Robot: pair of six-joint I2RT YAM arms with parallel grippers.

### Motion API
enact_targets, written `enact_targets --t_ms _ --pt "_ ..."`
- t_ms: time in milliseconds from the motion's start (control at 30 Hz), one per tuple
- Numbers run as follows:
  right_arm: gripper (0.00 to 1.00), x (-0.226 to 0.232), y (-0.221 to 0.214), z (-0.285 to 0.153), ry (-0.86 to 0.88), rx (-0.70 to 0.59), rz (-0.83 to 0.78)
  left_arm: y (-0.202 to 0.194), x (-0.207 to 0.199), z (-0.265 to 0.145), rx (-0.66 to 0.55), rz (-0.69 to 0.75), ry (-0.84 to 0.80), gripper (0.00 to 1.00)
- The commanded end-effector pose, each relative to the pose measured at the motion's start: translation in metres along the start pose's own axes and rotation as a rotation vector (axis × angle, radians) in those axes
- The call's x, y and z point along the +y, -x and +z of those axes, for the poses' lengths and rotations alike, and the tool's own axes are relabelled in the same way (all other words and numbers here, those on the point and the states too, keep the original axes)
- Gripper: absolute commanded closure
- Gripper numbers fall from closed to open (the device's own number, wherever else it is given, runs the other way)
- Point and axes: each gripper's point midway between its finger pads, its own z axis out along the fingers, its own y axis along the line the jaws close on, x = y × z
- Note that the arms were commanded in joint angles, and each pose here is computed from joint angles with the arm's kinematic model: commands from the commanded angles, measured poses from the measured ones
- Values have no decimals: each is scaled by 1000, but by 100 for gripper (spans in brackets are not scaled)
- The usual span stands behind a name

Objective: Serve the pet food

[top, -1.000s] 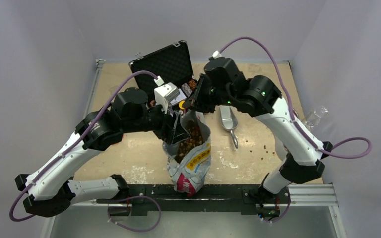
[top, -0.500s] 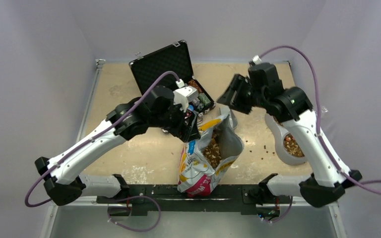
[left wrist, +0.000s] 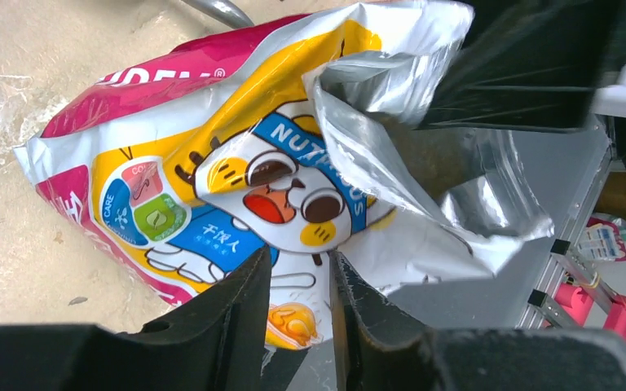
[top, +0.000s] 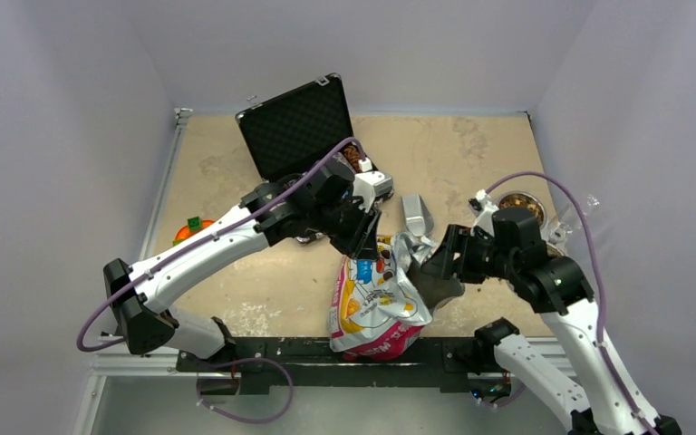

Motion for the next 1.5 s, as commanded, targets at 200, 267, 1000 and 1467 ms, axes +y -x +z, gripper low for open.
enact_targets --t_ms 200,267,1000,1467 --pt "31 34 27 33 101 -10 -297 11 -10 -35 -105 55 3 65" --pt "33 51 16 42 192 79 -291 10 -13 -42 -111 58 -5 62" --pt "36 170 44 75 387 126 -191 -27 39 -85 -90 -62 306 55" --pt "20 152 146 4 368 -289 -561 -20 47 -105 -153 115 292 100"
